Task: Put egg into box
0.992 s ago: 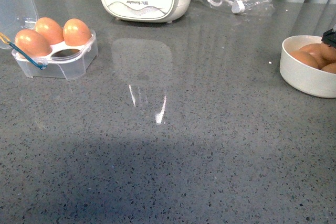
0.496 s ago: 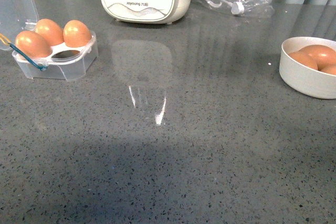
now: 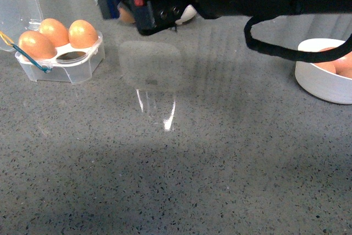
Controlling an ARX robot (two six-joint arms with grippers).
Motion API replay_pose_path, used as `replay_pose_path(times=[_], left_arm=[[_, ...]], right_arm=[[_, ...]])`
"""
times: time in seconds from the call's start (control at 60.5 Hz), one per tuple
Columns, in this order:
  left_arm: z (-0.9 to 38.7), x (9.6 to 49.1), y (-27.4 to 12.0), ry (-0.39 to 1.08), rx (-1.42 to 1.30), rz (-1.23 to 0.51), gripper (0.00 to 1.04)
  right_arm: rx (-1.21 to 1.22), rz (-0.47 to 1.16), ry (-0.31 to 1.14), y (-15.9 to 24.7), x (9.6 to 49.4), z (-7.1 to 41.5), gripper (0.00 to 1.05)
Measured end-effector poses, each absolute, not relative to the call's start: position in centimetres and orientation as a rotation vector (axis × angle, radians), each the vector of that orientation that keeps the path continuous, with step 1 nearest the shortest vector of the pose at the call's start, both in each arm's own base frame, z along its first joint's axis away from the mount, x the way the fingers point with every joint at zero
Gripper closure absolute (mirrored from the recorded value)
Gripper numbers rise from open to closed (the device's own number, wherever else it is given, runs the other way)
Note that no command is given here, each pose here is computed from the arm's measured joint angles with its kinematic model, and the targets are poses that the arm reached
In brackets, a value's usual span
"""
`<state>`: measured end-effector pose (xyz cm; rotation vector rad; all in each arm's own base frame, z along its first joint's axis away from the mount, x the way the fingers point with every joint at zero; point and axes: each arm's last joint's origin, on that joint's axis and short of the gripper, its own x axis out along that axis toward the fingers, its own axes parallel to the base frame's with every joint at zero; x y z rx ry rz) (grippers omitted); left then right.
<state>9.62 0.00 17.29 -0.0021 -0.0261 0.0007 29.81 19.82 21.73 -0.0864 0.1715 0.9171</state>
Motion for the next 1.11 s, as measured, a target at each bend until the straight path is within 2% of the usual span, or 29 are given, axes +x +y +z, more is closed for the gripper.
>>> replay_pose_path(times=[0.248,0.826,1.107], left_arm=[[17.3,9.6,0.0,-0.026,-0.002,0.001,0.07],[17.3,9.6,0.0,-0.026,-0.002,0.001,0.07],[17.3,9.6,0.0,-0.026,-0.002,0.001,0.07]], right_arm=[[-0.127,0.968,0.200,21.8,30.5,20.3,0.60],[-0.175,0.947,0.212,26.7,34.9,20.4,0.60],[-0.201,0.980,0.236,28.9,35.5,19.2,0.60]])
